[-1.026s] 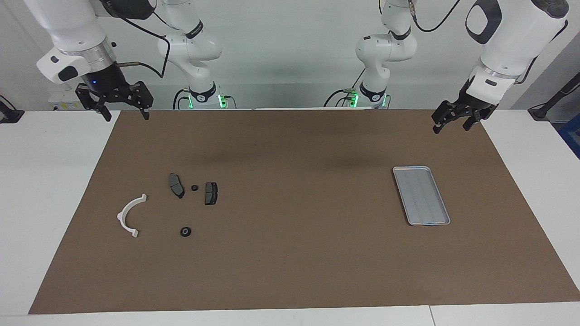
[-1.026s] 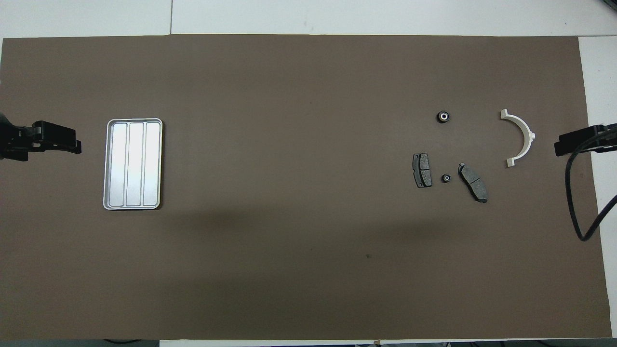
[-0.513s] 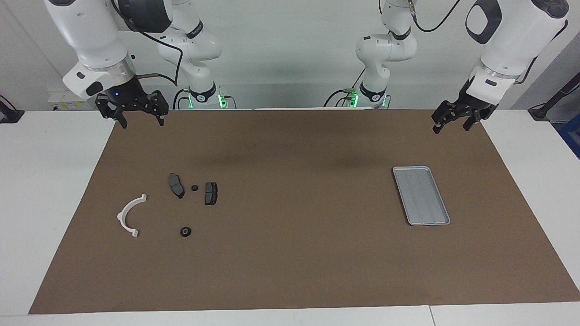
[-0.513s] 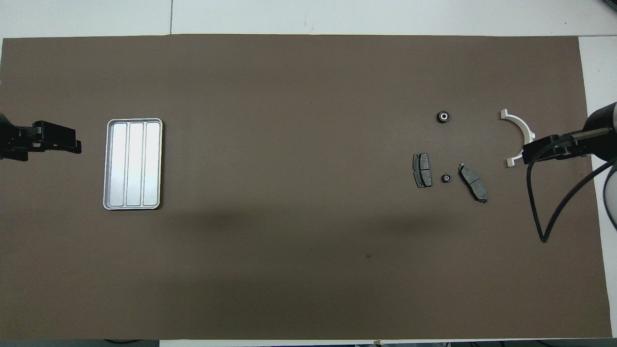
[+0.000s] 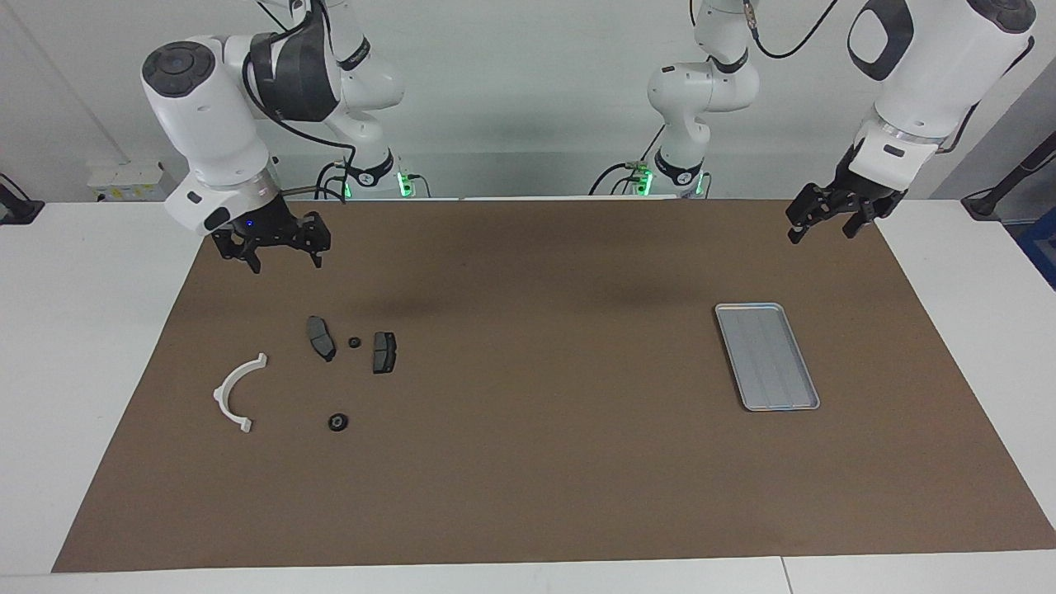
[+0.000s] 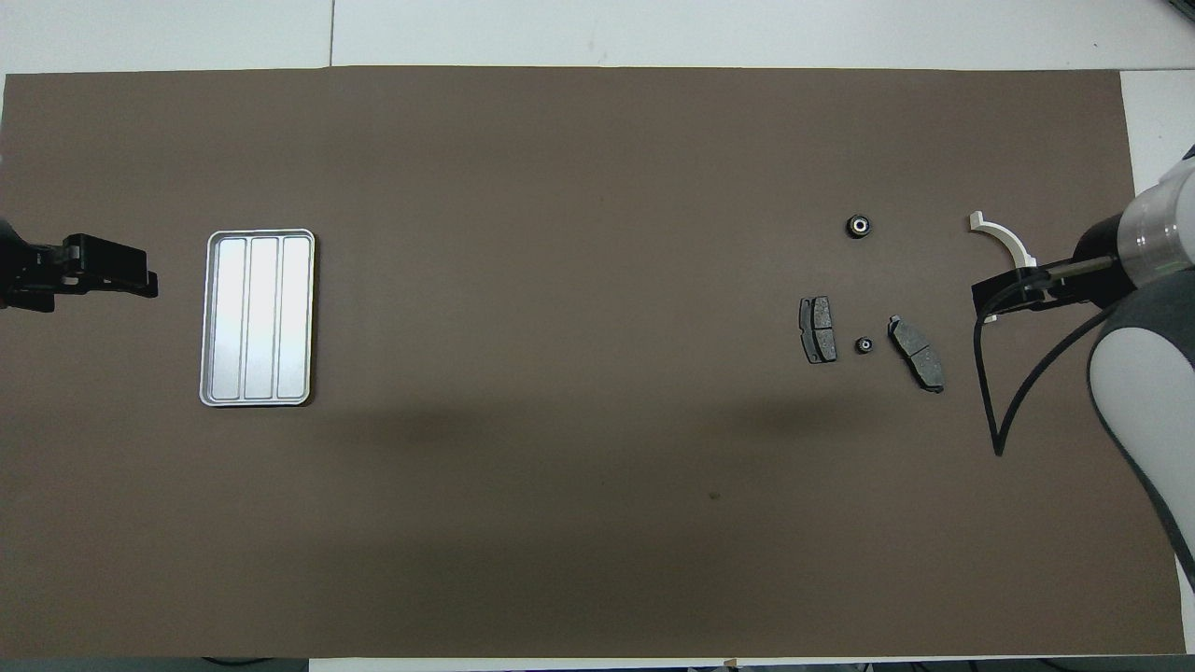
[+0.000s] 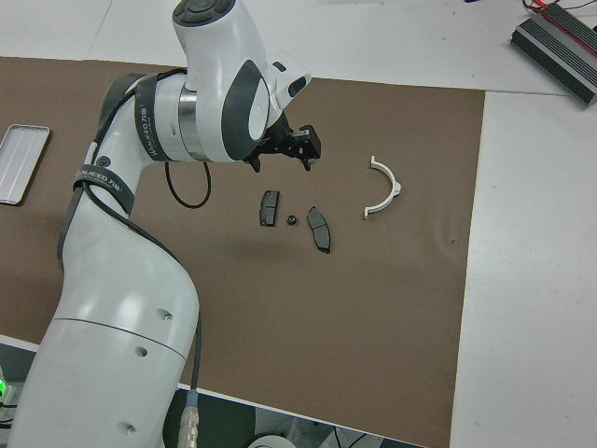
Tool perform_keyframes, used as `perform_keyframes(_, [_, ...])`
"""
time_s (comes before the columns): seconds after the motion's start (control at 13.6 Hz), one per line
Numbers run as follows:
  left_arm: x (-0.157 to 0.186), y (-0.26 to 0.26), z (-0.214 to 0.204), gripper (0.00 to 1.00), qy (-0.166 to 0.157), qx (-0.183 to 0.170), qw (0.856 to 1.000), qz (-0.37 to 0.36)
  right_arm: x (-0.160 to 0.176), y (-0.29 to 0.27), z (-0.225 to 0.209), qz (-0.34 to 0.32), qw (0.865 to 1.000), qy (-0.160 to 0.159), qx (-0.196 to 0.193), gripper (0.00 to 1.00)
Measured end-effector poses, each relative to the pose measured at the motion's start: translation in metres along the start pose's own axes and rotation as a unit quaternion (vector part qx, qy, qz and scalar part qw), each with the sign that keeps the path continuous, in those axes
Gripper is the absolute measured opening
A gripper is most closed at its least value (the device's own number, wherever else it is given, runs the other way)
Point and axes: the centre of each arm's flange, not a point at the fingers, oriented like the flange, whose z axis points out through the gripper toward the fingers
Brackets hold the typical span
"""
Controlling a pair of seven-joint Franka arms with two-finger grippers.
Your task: Pick bearing gear from pile to tray
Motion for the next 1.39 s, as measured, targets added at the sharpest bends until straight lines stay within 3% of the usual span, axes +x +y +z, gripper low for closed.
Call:
perform_keyframes(0.51, [0.0, 0.0, 0.0, 1.0, 0.0, 0.0, 1.0, 0.0, 0.028, -0.025, 0.064, 0.017, 1.0, 0.002, -0.003, 1.0])
perform_keyframes(0.59, [0.0, 0.0, 0.0, 1.0, 0.0, 0.0, 1.0, 0.0, 0.032, -0.025, 0.075, 0.016, 1.0, 0.005, -0.003, 0.93])
perform_keyframes(0.81, [0.0, 0.0, 0.0, 1.0, 0.0, 0.0, 1.0, 0.0, 0.042, -0.026, 0.101, 0.022, 1.0, 0.008, -0.004, 0.89])
perform_keyframes(1.1, [0.0, 0.0, 0.0, 1.0, 0.0, 0.0, 1.0, 0.0, 0.049, -0.039, 0.116, 0.028, 0.999, 0.015, -0.005, 0.7])
perform_keyframes(1.39, [0.0, 0.0, 0.0, 1.0, 0.0, 0.0, 1.0, 0.0, 0.055, -0.043, 0.15, 0.028, 0.999, 0.024, -0.005, 0.7])
